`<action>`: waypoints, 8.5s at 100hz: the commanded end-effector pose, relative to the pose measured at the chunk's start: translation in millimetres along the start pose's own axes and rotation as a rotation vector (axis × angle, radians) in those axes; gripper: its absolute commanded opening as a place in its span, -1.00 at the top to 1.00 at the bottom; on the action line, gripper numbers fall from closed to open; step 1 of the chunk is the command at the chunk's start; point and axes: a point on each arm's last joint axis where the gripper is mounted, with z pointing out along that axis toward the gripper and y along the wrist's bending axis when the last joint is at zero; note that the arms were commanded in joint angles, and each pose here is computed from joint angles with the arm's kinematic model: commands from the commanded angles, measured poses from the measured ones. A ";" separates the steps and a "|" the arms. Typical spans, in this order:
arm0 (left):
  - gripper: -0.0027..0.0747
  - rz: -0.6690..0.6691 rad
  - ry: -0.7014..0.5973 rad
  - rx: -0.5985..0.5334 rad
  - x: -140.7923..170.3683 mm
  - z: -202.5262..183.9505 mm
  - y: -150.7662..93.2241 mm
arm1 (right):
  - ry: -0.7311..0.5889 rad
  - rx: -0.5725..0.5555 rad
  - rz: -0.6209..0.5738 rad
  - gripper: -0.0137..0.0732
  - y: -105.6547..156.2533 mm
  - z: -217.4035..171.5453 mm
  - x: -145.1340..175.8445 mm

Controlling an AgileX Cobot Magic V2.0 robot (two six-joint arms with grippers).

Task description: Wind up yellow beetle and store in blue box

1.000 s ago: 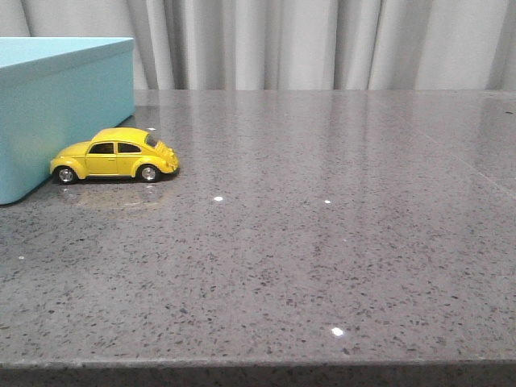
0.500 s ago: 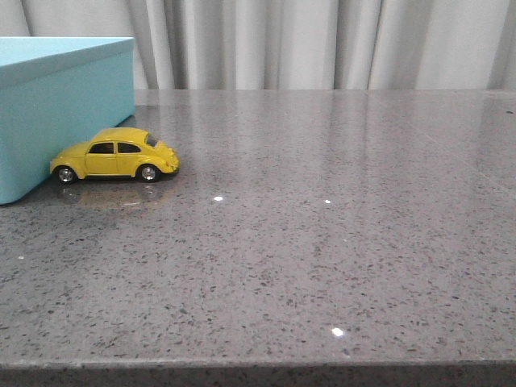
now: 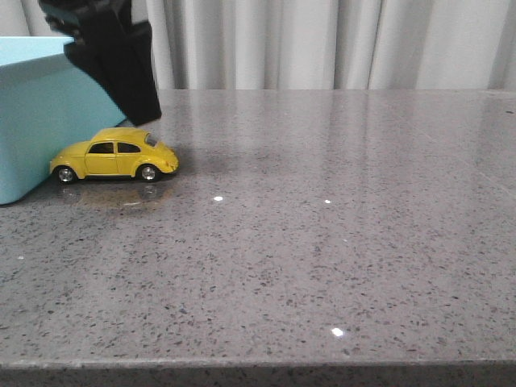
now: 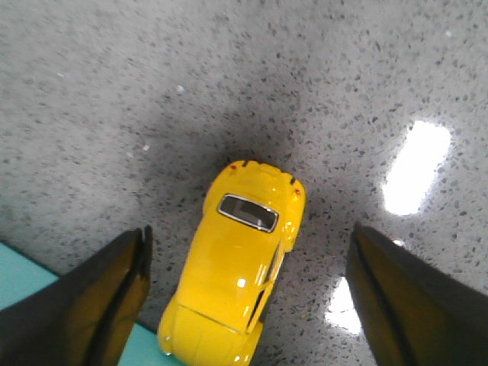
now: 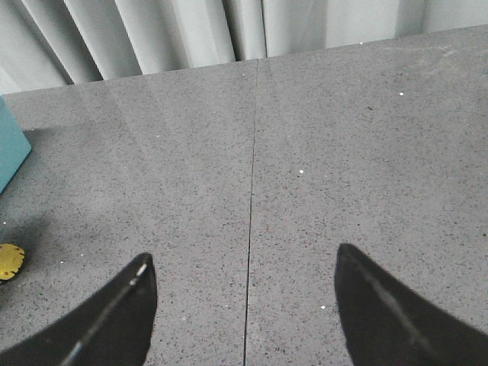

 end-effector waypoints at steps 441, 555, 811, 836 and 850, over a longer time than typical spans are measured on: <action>0.98 -0.607 -0.185 -0.332 80.6 -146.3 82.9 | -0.124 -0.012 -0.121 0.30 -6.3 -12.6 5.7; 0.98 -0.727 -0.681 -0.444 228.6 -126.2 -164.7 | -0.257 -0.111 -0.155 0.85 -26.2 12.0 92.0; 0.98 -0.914 -1.040 -0.782 278.6 -22.6 -163.6 | -0.246 -0.109 -0.158 0.85 -26.7 15.1 95.5; 0.98 -0.914 -1.040 -0.782 278.6 -22.6 -163.6 | -0.246 -0.109 -0.158 0.85 -26.7 15.1 95.5; 0.98 -0.914 -1.040 -0.782 278.6 -22.6 -163.6 | -0.243 -0.109 -0.158 0.85 -26.9 15.8 96.4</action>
